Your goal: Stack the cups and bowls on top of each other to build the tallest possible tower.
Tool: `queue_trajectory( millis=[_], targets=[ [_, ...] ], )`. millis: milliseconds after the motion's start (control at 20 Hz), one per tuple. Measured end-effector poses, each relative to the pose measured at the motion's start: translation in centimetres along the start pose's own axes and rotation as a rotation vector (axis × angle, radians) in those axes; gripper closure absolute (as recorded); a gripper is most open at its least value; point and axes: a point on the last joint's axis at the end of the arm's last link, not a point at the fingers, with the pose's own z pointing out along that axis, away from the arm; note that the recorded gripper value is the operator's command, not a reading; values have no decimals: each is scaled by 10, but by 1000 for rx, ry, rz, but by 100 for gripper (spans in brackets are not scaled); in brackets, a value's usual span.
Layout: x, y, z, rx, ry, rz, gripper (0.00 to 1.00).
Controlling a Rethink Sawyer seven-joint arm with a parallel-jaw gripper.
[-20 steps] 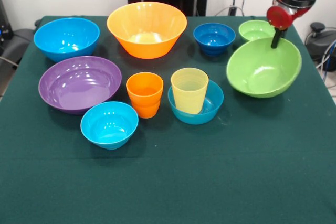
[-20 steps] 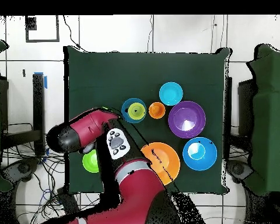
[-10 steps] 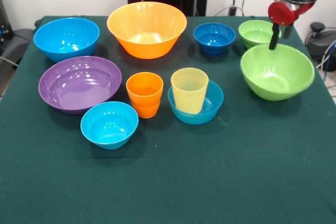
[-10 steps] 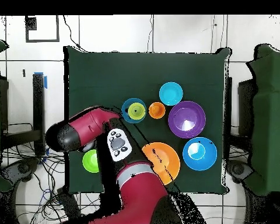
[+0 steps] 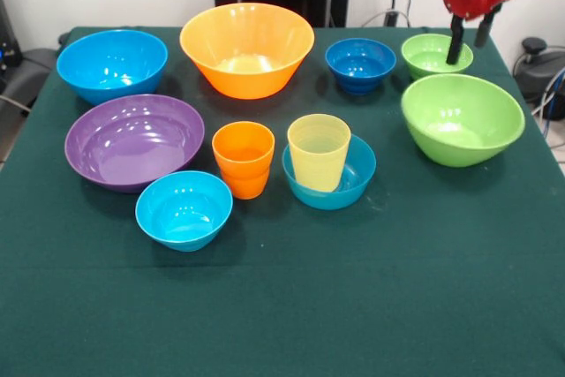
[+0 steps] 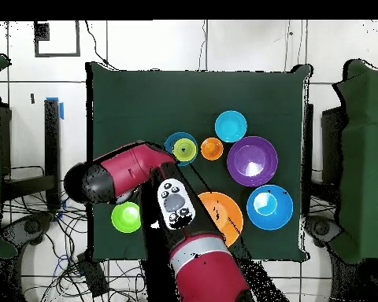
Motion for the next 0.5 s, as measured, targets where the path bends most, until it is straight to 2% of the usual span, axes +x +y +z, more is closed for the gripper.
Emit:
queue_trajectory(
  millis=[100, 400, 500],
  targets=[
    [3, 2, -15, 8, 1, 5, 0],
    [5, 6, -22, 15, 1, -1, 0],
    [8, 13, -22, 12, 7, -10, 0]
  ],
)
